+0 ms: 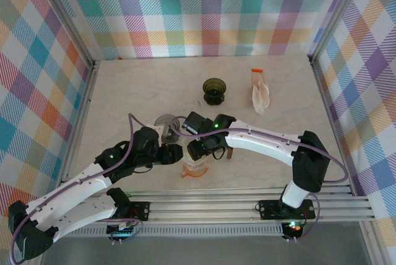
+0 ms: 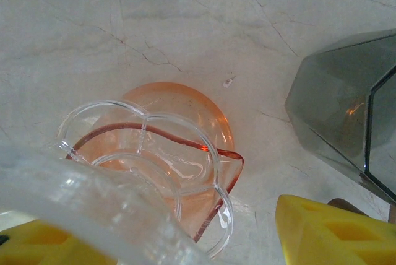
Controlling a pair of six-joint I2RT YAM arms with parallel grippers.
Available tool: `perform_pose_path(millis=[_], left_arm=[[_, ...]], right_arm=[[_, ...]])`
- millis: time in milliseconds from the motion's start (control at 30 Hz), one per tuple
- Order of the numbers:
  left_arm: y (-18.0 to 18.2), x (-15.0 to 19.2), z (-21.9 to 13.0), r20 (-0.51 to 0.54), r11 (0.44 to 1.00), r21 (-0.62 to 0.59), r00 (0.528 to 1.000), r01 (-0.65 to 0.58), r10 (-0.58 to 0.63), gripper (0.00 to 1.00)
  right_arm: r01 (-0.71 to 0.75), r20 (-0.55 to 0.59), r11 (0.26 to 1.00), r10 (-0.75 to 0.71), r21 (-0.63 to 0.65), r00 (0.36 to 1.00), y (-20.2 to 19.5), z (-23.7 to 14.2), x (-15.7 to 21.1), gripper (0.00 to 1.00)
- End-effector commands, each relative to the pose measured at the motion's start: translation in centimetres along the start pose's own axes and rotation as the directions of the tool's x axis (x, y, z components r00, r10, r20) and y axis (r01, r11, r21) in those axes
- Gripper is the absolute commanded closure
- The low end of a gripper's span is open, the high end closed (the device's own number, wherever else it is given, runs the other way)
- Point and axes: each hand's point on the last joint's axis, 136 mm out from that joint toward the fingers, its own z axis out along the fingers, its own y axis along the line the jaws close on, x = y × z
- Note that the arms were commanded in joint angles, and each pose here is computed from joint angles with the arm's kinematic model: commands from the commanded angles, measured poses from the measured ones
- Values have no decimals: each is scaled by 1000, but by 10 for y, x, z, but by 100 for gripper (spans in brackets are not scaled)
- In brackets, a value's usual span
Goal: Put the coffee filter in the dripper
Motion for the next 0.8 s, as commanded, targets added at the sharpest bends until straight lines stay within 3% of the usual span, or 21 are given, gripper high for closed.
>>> perform_pose_path(millis=[0,500,600,767], left_arm=[[-7,1,-5,3,999,36,1000,4,-4,38],[-5,0,0,8,999,31,1000,13,-14,35],[-10,-3,-3,24,999,54,1000,10,-12,28],[-11,-5,-2,26,998,57,1000,9,-10,28]], right_arm=[[5,-23,1000,-5,4,1000,-2,8,5,35],[2,-52,1000,-1,30,999,-5,22,11,35],[0,-53,999,2,34,999,-6,23,11,35],[-3,-45,1000,4,31,999,-5,22,9,35]])
